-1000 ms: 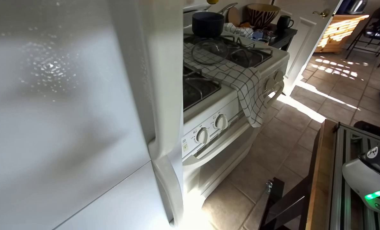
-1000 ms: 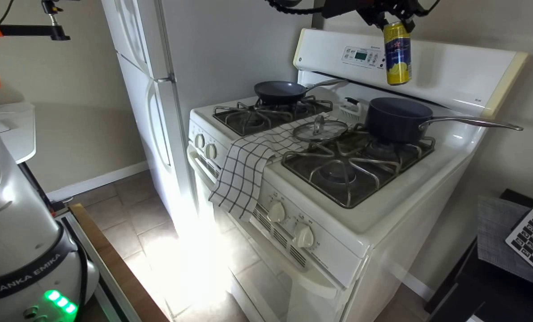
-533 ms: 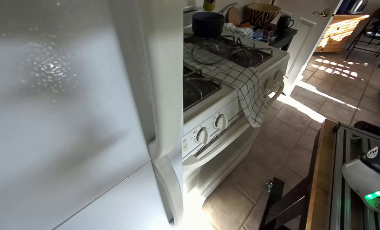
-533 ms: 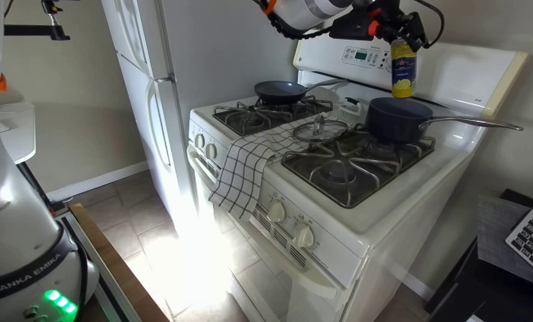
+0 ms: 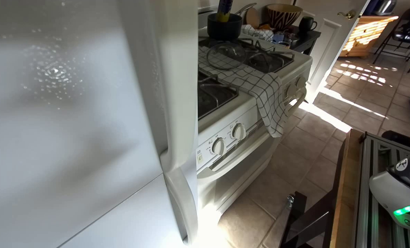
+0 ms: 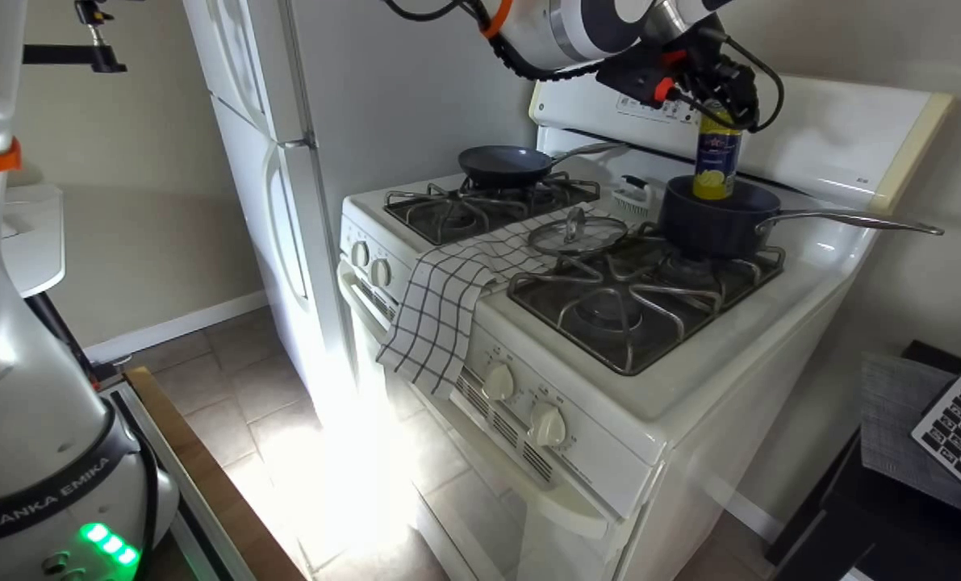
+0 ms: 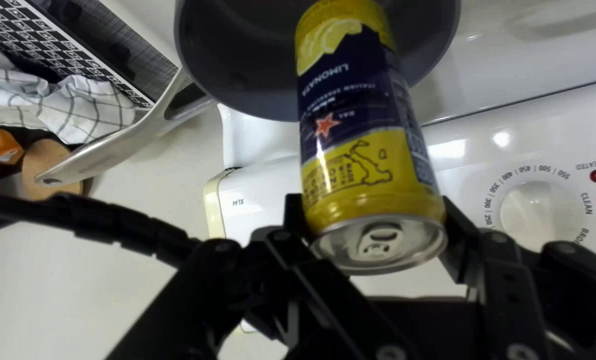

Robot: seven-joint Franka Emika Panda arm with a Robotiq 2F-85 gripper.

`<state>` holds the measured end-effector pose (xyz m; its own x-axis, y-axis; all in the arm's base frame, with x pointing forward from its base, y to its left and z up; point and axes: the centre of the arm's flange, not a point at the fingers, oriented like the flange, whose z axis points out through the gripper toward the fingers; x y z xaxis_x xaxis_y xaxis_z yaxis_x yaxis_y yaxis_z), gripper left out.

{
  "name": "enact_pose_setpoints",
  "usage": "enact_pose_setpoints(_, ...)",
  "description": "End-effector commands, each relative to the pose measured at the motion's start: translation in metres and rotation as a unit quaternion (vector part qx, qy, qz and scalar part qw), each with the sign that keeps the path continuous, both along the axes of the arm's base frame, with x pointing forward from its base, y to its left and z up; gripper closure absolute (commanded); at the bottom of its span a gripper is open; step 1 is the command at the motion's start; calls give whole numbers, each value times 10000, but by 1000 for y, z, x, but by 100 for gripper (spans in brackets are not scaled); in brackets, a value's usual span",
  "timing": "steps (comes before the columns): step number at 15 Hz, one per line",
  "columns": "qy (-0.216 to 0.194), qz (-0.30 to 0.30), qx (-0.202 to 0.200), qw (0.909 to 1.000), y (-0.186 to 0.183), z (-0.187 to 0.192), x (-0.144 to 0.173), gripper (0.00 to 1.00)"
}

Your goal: Put the yellow can in the pot on the right

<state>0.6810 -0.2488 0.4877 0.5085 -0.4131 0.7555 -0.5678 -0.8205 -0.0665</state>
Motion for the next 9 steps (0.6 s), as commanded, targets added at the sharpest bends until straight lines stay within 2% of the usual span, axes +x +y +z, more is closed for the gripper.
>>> enact_pose_setpoints(1, -93, -137, 287, 9995, -18, -9, 11, 62)
enact_pose_setpoints(4, -94, -255, 368, 9990, -25, -21, 14, 62)
enact_pose_setpoints(9, -20, -307, 400, 9987, -31, -18, 19, 62)
